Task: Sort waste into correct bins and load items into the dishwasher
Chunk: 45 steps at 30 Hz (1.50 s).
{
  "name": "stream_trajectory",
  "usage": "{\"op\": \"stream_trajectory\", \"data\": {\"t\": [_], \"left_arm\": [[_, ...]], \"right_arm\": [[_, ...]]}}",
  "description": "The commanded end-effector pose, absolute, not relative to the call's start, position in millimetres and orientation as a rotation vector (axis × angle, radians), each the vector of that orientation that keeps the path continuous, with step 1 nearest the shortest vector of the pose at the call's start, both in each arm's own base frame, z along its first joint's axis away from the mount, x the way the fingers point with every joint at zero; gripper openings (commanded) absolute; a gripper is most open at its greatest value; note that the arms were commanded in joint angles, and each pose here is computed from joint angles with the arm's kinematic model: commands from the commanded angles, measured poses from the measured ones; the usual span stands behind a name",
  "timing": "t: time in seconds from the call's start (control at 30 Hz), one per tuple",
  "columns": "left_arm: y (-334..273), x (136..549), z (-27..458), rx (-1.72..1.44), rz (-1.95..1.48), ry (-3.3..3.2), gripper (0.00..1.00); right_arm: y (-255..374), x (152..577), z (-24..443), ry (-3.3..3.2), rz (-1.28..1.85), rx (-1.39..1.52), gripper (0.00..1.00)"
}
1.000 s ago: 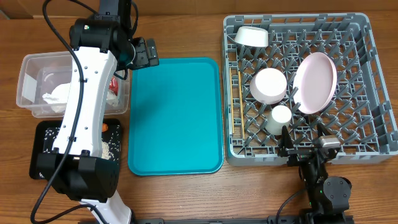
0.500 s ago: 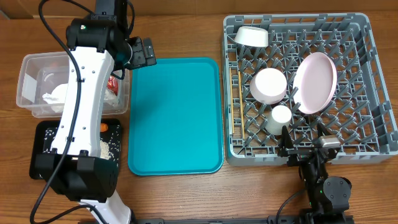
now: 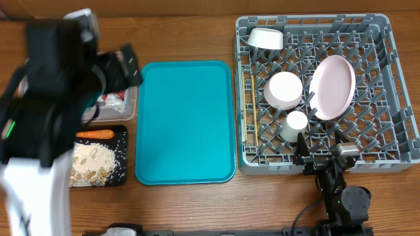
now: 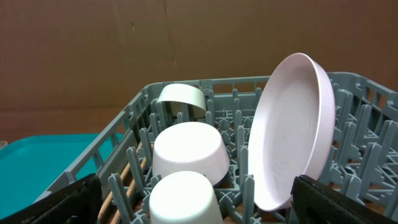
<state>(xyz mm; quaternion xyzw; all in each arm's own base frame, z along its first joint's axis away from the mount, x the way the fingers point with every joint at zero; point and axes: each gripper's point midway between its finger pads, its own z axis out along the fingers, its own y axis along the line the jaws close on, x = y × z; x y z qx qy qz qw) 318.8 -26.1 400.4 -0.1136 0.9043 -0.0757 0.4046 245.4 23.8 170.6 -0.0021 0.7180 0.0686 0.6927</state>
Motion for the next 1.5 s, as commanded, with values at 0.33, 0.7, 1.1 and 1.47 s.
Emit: {"op": "stream_trajectory", "data": {"t": [0.33, 0.7, 1.1, 1.47], "left_arm": [[-10.2, 215.1, 356.1, -0.309, -0.156, 2.28, 1.0], [-11.0, 225.7, 215.2, -0.317, -0.16, 2.274, 1.0], [-13.7, 256.4, 141.9, -0.3, -0.222, 2.007, 1.0], [-15.1, 257.7, 115.7, -0.279, -0.26, 1.853, 1.0]], "right_arm": [[24.3, 245.3, 169.4, 1.597, 0.151, -0.013, 1.0], [24.3, 245.3, 169.4, 1.597, 0.151, -0.013, 1.0], [24.3, 245.3, 169.4, 1.597, 0.151, -0.013, 1.0], [24.3, 245.3, 169.5, 1.597, 0.151, -0.013, 1.0]]}}
